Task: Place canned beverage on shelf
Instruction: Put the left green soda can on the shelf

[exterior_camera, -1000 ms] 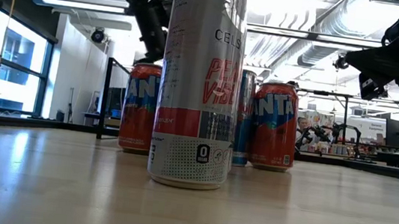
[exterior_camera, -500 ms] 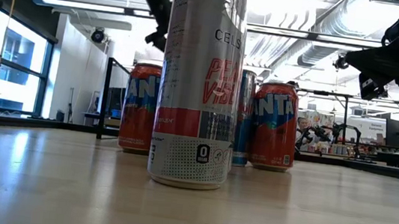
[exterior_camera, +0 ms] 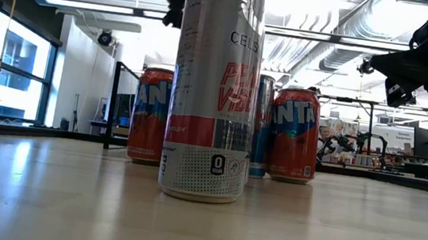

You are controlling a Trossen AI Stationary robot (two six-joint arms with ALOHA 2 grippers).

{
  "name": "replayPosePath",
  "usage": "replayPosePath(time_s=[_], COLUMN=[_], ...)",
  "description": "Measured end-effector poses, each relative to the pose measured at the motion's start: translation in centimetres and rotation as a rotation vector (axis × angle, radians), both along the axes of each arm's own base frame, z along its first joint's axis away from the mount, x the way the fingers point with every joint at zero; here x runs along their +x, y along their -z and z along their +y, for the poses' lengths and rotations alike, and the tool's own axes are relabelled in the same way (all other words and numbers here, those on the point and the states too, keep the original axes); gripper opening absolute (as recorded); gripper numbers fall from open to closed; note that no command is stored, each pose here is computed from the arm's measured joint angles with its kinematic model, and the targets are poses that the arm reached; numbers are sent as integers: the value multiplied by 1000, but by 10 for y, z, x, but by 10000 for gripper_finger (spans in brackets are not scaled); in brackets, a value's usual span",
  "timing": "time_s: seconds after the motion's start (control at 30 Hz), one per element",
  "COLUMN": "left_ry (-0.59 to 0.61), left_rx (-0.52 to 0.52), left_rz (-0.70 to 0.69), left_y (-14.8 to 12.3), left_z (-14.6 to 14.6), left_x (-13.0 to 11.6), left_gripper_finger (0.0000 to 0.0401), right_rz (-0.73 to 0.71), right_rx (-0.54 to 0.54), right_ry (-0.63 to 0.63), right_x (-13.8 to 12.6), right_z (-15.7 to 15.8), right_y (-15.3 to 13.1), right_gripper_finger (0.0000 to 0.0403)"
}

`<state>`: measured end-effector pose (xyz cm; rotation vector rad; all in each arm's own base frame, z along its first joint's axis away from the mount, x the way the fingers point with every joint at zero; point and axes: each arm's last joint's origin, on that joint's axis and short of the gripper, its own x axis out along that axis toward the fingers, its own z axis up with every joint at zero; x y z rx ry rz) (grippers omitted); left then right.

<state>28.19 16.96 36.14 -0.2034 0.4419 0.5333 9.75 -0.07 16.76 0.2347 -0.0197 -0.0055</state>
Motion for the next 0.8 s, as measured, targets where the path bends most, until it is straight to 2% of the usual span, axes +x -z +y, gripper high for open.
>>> replayPosePath(time_s=[0.07, 0.17, 0.33, 0.43, 0.6, 0.73, 0.8], left_ry=[3, 34, 57, 38, 31, 83, 104], left_rx=[8, 44, -15, 9, 6, 28, 19], left_rz=[2, 50, 273, 394, 459, 559, 628], left_y=[5, -4, -8, -3, 20, 43, 57], left_z=[2, 5, 18, 29, 49, 57, 59], left_x=[-3, 1, 30, 54, 90, 104, 107], left_gripper_finger=[358, 352, 309, 260, 142, 31, 11], right_rz=[0, 0, 0, 0, 0, 1, 1], right_rx=[0, 0, 0, 0, 0, 0, 0], right_ry=[0, 0, 0, 0, 0, 0, 0], right_x=[0, 0, 0, 0, 0, 0, 0], right_z=[0, 0, 0, 0, 0, 0, 0], right_y=[0, 0, 0, 0, 0, 0, 0], right_gripper_finger=[0, 0, 0, 0, 0, 0, 0])
